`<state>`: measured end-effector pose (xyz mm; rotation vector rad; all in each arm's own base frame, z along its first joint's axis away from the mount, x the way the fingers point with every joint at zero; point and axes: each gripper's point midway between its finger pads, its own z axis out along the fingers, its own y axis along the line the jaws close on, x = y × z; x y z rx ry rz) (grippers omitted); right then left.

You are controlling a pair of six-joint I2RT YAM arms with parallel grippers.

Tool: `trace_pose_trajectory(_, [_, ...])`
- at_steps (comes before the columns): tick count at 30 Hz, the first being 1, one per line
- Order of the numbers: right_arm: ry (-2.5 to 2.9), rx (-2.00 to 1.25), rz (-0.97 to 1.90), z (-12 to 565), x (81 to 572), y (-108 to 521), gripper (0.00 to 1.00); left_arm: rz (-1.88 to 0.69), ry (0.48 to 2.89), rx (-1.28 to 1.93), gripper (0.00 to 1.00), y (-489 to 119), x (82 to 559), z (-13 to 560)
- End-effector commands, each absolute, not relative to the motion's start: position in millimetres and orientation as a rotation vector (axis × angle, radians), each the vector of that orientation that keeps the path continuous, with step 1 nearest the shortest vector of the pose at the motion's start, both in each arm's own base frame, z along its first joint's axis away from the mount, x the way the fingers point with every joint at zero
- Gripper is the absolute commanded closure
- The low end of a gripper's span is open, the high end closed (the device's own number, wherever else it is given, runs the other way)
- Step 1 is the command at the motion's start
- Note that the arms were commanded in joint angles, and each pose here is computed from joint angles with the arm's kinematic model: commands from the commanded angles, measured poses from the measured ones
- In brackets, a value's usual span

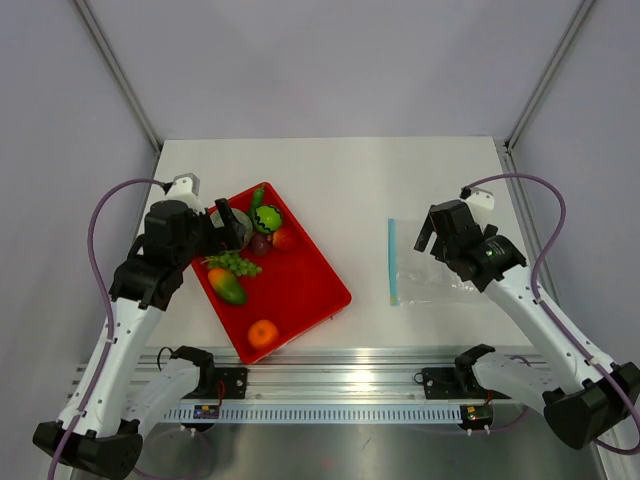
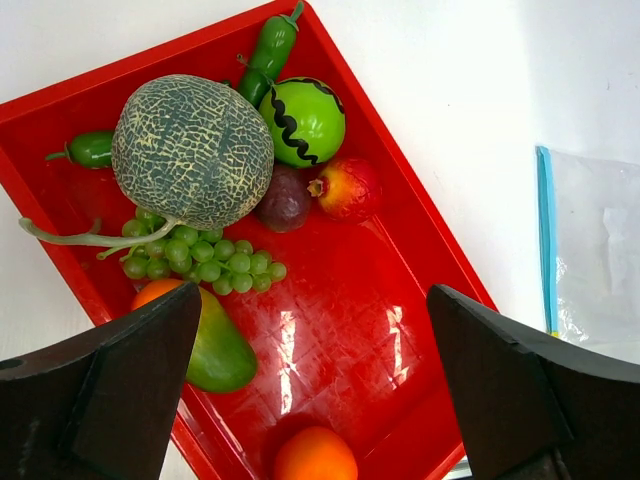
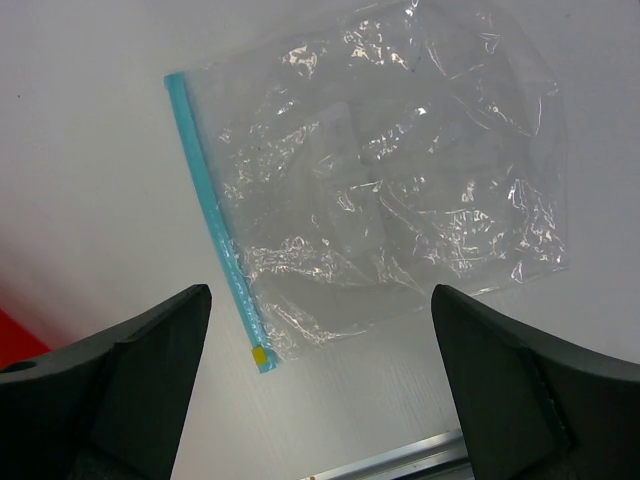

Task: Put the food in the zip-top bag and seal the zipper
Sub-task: Open the zipper of the food storage bag at the center of the board.

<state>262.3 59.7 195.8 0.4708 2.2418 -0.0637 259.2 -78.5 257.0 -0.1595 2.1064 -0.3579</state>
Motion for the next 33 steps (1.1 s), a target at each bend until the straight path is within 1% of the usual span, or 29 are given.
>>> trace_pose_trajectory(1, [2.200,0.478,-0.054,201.3,265.9,59.1,0.01,-0.384,2.059,-0.118,0.01,-83.7,263.0,278.6])
trace_pose_trajectory(10, [2.255,0.436,-0.053,188.2,267.6,66.1,0.00,-0.375,2.139,-0.152,0.01,-83.7,261.0,260.8])
trace_pose_trajectory(16, [2.319,0.354,0.060,171.7,281.2,102.5,0.00,-0.385,2.157,-0.170,0.01,-85.3,261.1,252.7])
trace_pose_trajectory(20, [2.366,0.265,0.019,155.4,285.9,132.0,0.01,-0.387,2.164,-0.182,0.01,-85.7,262.4,249.6])
trace_pose_trajectory(22, [2.405,0.225,0.007,137.2,289.6,144.4,0.07,-0.387,2.170,-0.185,0.01,-85.6,261.7,248.7])
trace_pose_trajectory(23, [2.421,0.215,0.013,129.2,291.0,148.2,0.20,-0.385,2.173,-0.184,0.01,-85.6,261.8,247.7])
trace_pose_trajectory(25, [2.434,0.188,-0.014,109.4,297.4,150.9,0.28,-0.383,2.179,-0.185,0.01,-85.3,260.8,246.5])
trace_pose_trajectory(26, [2.434,0.181,-0.040,103.3,300.0,149.9,0.30,-0.381,2.184,-0.183,0.01,-85.2,260.4,245.6])
trace_pose_trajectory(27, [2.457,0.162,-0.085,91.2,302.3,147.9,0.31,-0.379,2.188,-0.182,0.01,-84.9,259.7,244.7])
trace_pose_trajectory(33, [2.530,0.069,-0.082,58.0,316.0,166.0,0.32,-0.408,2.210,-0.159,0.01,-89.7,255.2,240.8])
